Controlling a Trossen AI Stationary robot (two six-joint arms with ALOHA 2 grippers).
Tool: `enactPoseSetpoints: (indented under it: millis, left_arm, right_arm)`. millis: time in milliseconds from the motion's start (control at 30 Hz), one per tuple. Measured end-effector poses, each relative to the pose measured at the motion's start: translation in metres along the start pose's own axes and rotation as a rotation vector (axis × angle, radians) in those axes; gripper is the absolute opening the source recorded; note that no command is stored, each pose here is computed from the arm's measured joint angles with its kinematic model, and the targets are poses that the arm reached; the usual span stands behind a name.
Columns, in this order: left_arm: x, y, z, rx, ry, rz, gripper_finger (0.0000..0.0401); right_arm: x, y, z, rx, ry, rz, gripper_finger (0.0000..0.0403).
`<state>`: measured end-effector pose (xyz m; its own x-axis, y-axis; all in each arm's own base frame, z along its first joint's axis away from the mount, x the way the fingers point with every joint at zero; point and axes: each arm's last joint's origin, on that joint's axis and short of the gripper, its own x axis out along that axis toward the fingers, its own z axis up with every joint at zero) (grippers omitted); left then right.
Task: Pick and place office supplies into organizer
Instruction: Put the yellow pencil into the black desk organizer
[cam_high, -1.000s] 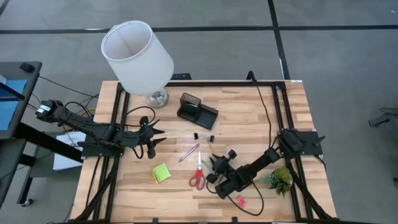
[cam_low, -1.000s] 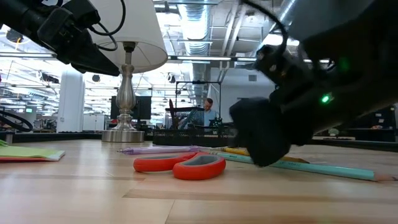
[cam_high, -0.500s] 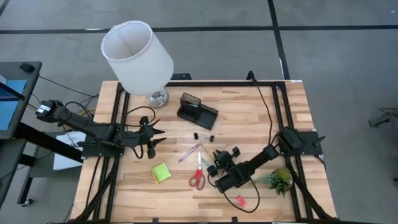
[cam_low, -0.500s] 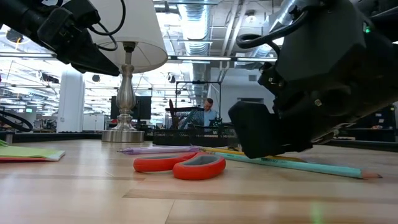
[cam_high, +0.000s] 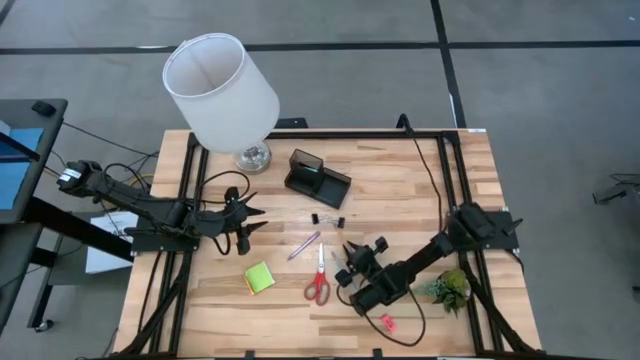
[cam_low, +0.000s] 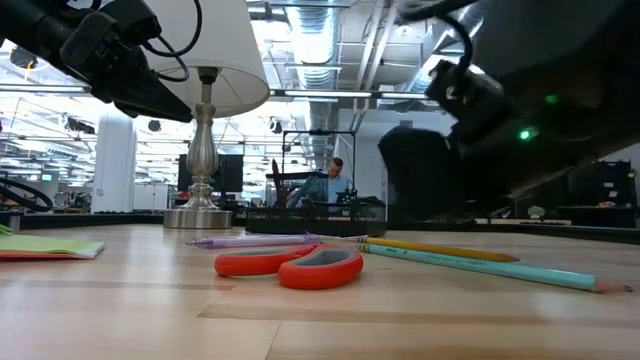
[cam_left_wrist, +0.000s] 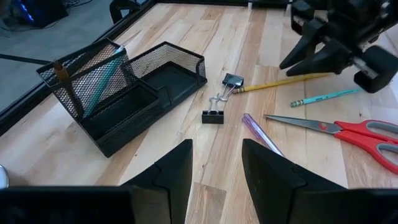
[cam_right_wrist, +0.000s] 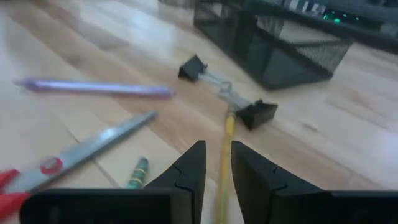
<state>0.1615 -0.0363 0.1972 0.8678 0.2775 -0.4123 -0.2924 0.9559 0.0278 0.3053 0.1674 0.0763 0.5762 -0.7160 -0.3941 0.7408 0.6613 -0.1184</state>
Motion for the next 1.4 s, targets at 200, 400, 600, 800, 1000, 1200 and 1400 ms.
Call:
enactPoseSetpoints:
  millis: [200, 400, 600, 800, 1000, 1200, 1400]
  left_arm:
    - [0.000, 0.000, 0.000, 0.000, 0.000, 0.000, 0.0132]
    - [0.000, 0.000, 0.000, 0.000, 0.001, 0.000, 0.0132]
    - [0.000, 0.000, 0.000, 0.002, 0.003, 0.000, 0.0132]
    - [0.000, 0.001, -0.004, 0.036, 0.036, 0.010, 0.0132]
    - [0.000, 0.002, -0.006, 0.049, 0.057, 0.016, 0.0132]
    - [0.000, 0.002, -0.006, 0.049, 0.057, 0.016, 0.0132]
    - [0.000, 0.002, -0.006, 0.025, 0.056, 0.017, 0.0132]
  right_arm:
    - [-0.008, 0.001, 0.000, 0.009, -0.025, 0.015, 0.0070]
    - [-0.002, -0.007, -0.007, 0.043, 0.028, 0.011, 0.0070]
    - [0.009, -0.026, -0.031, 0.189, 0.056, 0.013, 0.0070]
    - [0.008, -0.032, -0.038, 0.227, 0.032, 0.039, 0.0070]
    - [0.005, -0.027, -0.027, 0.170, -0.010, 0.039, 0.0070]
    - [0.003, -0.022, 0.004, 0.095, -0.042, 0.043, 0.0070]
    - [0.008, -0.022, 0.015, 0.147, -0.017, 0.058, 0.0070]
